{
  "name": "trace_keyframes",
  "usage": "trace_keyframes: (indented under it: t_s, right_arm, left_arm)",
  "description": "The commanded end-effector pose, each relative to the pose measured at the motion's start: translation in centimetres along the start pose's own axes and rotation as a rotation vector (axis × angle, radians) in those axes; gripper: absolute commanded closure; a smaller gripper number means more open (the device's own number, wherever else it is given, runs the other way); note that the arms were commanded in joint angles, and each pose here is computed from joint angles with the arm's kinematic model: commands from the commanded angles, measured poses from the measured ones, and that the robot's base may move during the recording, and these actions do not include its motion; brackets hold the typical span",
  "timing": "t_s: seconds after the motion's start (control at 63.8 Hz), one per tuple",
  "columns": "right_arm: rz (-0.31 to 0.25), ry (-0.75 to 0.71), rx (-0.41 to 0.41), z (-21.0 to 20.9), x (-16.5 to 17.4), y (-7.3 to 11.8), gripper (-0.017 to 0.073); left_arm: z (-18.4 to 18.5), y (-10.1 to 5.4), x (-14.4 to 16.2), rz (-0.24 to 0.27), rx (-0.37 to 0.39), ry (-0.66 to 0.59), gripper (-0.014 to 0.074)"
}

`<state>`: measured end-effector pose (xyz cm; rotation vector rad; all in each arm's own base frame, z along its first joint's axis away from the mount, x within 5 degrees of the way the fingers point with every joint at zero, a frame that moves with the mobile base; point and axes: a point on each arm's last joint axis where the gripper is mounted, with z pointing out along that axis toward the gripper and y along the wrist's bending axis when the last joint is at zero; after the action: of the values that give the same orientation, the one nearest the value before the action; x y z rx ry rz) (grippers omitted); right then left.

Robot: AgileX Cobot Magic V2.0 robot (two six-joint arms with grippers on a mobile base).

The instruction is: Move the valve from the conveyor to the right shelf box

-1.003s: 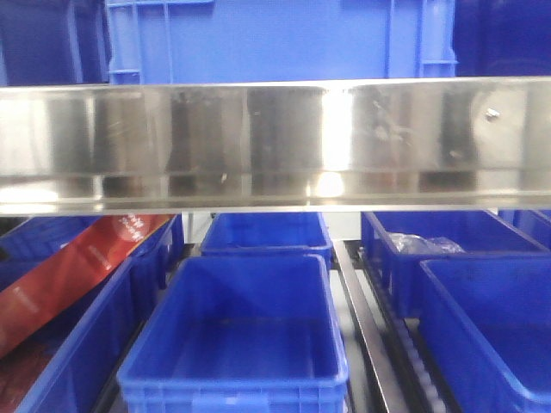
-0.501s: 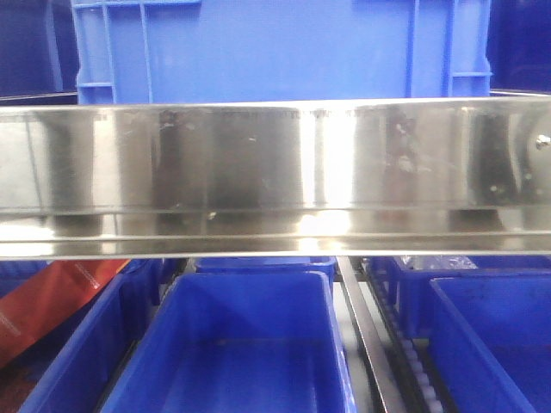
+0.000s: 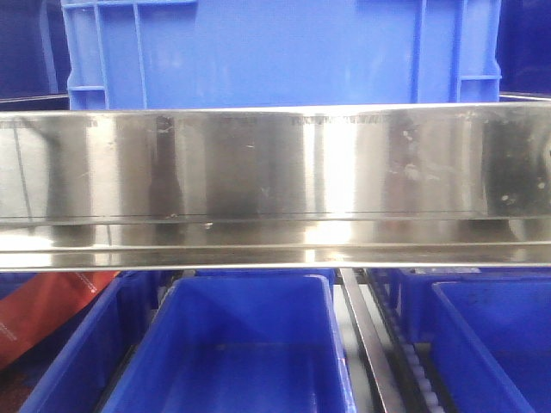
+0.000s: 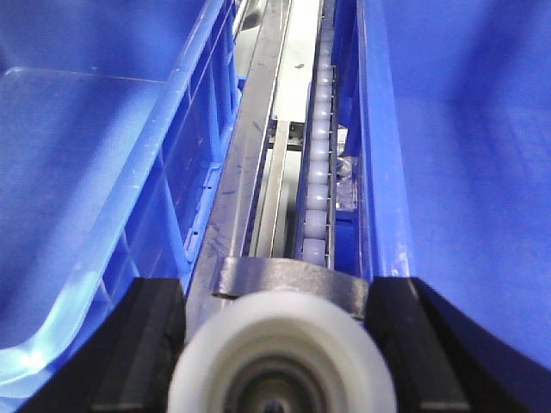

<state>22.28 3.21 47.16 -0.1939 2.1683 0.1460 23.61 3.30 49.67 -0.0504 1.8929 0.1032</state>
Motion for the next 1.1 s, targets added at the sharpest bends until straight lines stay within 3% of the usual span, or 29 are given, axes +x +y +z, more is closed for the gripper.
trace_keyframes:
  t_s: [0.0,1.081]
  right_arm:
    - [-0.005,-0.094,0.008,-1.02,-0.87,-0.01,0.0713]
    - [-0.005,-0.127,0.011,-1.05,-1.17,-0.03,0.0713]
  left_arm:
    - [-0.69,-0.08,-0.87,-0.008,0.001,-0.072,0.0705]
    - [-0.68,-0.10,-0.88,-0.011,0.003,-0.073,0.0705]
